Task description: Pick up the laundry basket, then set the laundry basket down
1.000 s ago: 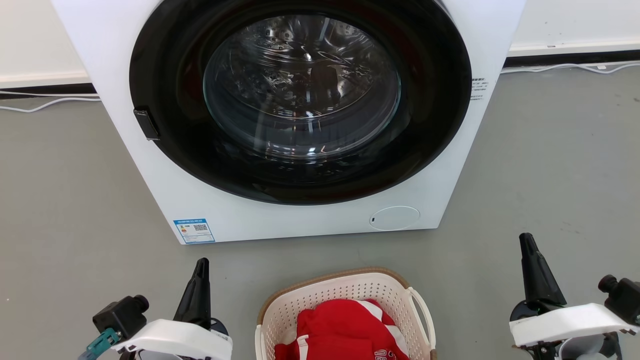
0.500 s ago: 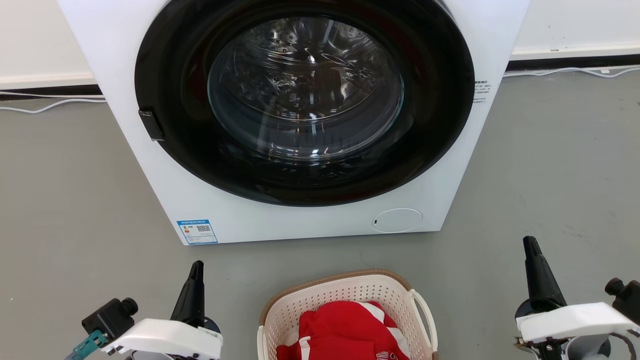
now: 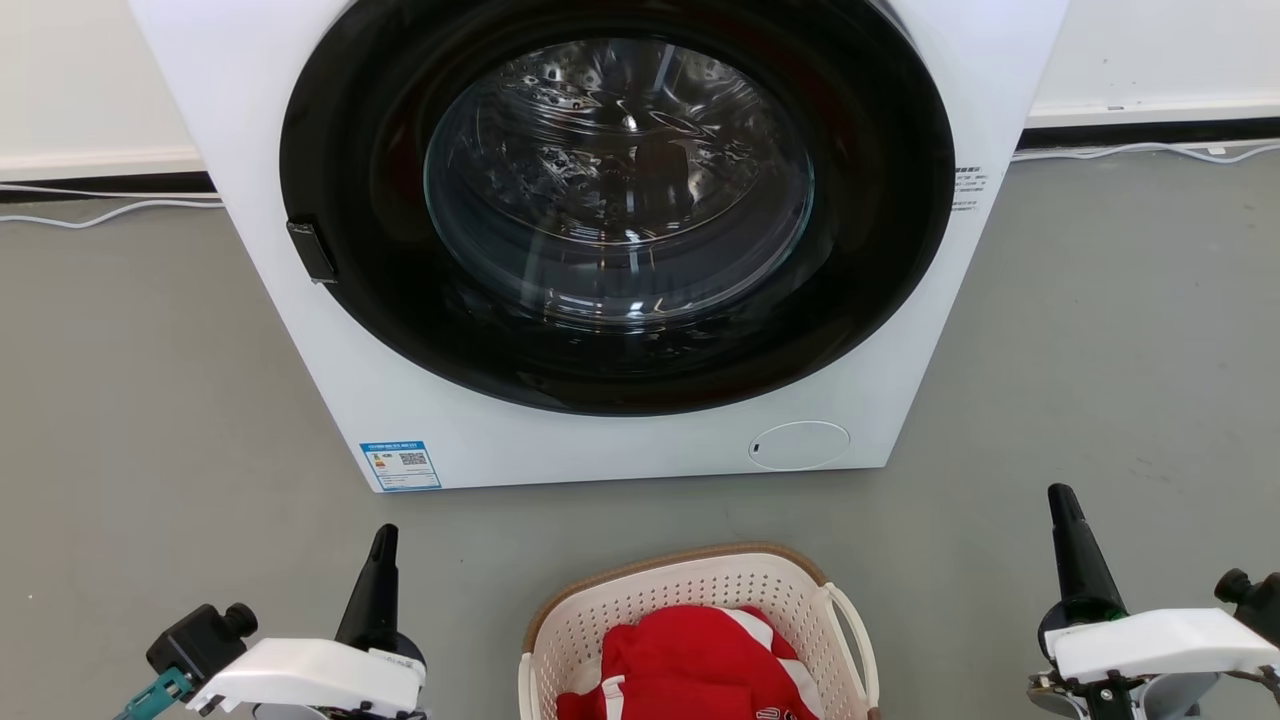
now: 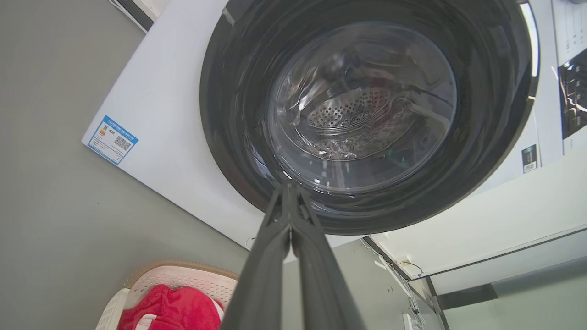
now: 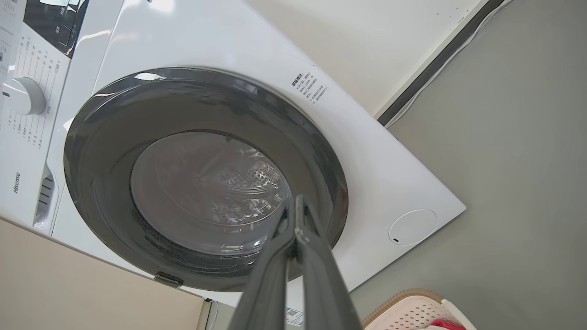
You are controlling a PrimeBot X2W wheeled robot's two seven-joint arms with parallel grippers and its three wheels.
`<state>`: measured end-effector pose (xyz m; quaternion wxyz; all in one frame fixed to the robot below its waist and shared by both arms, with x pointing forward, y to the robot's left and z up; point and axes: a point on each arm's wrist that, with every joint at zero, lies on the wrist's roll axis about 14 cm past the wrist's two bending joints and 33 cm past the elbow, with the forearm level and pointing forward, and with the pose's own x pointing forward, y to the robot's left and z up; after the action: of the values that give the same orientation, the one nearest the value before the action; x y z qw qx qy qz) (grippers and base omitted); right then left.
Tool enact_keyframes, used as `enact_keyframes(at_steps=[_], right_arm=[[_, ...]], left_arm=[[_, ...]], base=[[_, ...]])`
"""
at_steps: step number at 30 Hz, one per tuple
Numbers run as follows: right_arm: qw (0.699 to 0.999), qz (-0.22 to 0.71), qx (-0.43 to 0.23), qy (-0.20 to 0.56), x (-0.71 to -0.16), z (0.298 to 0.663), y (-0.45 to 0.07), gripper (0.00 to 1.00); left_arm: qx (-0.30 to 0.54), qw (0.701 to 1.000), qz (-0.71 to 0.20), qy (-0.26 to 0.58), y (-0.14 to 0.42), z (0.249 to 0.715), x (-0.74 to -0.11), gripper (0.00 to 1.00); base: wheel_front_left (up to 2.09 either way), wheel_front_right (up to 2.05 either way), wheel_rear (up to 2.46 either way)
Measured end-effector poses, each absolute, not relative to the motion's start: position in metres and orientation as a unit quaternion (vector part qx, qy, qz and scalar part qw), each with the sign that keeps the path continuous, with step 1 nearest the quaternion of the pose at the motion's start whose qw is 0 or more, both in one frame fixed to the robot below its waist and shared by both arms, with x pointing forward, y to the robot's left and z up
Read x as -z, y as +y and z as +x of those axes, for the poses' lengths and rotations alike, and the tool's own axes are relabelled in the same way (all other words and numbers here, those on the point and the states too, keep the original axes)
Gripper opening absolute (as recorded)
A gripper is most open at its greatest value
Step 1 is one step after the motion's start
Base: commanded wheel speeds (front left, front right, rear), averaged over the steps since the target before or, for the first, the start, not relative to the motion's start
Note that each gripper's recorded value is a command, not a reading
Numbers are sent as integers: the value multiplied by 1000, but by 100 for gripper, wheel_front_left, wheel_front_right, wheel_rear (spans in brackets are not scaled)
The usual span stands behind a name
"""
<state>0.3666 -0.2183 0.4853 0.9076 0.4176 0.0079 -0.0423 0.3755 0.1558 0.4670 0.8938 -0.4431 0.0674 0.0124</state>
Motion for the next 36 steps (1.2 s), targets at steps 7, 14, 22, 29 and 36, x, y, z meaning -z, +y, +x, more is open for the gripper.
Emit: enact_keyframes(at_steps=[7, 14, 22, 29, 36], right_arm=[[891, 451, 46, 11, -483, 367, -219, 0], [874, 483, 46, 16, -482, 367, -217, 0], [850, 524, 52, 19, -479, 367, -217, 0], [832, 552, 54, 21, -477, 368, -217, 0], [810, 584, 48, 18, -481, 372, -213, 0]], left_arm=[[-19, 877, -474, 70, 160, 375, -466, 0], [-24, 860, -504, 71, 163, 374, -465, 0], [-24, 838, -541, 68, 167, 376, -468, 0], [-28, 821, -566, 67, 171, 375, -468, 0], [-28, 801, -594, 66, 174, 374, -468, 0]], base=[[0, 0, 0], [0, 0, 0], [0, 0, 0], [0, 0, 0], [0, 0, 0]])
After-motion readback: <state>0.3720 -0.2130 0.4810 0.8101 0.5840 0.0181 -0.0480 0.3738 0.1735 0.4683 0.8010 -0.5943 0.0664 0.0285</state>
